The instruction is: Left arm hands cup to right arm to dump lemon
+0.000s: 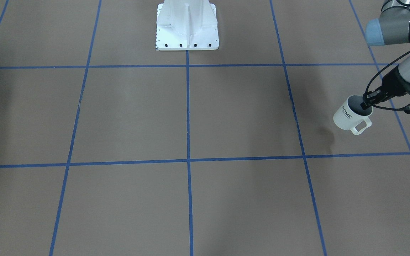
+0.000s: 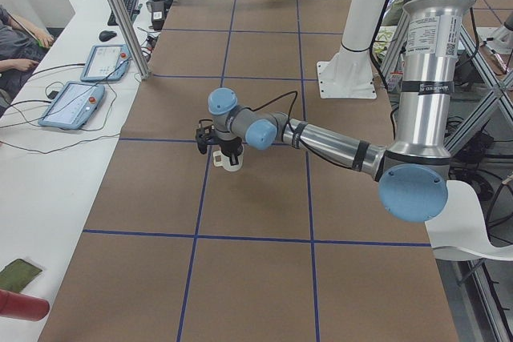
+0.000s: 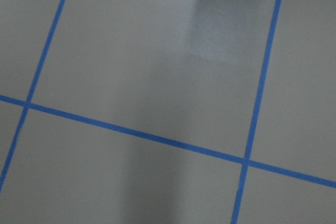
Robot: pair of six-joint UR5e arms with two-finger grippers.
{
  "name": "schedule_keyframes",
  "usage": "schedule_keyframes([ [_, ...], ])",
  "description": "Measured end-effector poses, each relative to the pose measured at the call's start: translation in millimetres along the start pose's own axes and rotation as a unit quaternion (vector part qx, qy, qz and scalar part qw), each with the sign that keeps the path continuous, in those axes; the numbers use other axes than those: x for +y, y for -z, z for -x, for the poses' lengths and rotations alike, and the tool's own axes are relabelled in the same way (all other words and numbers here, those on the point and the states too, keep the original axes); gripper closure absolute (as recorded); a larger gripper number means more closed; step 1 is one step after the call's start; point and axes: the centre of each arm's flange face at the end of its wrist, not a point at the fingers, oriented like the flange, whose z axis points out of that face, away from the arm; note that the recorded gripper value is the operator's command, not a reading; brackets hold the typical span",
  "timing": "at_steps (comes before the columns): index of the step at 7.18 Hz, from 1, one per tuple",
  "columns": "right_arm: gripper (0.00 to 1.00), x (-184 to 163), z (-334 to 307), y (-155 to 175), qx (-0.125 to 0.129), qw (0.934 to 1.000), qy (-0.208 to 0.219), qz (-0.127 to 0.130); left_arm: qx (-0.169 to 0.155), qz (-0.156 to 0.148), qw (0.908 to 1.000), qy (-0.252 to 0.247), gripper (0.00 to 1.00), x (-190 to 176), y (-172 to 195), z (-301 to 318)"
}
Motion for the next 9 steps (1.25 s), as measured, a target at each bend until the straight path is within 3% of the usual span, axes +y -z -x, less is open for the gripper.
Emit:
schedule_keyframes([
  [2,0.00,-29.5,40.3,-10.2,-0.004,1.0000,0.002,-0.004,-0.014,0.010,0.9993,0.032,1.00,-29.1,58.3,-85.7],
  [4,0.00,-48.3,87.8,-28.0,-0.016,0.9997,0.008,-0.019,-0.019,0.017,0.9966,0.079,1.00,-52.7,92.1,-161.6],
  [6,0.01,-86.7,174.8,-49.7,-0.018,0.9988,0.016,-0.043,-0.016,0.021,0.9888,0.147,1.00,-67.7,97.2,-235.6],
  [7,0.02,-100.4,222.7,-66.8,0.000,0.9977,0.034,-0.059,-0.013,0.024,0.9840,0.176,1.00,-71.8,90.3,-262.7],
  [8,0.02,-104.9,264.1,-85.4,0.014,0.9946,0.059,-0.084,-0.003,0.021,0.9778,0.209,1.00,-78.9,81.9,-280.7],
  [9,0.02,-102.3,302.0,-104.6,0.004,0.9899,0.078,-0.118,0.012,0.019,0.9689,0.247,1.00,-85.5,71.0,-300.2],
])
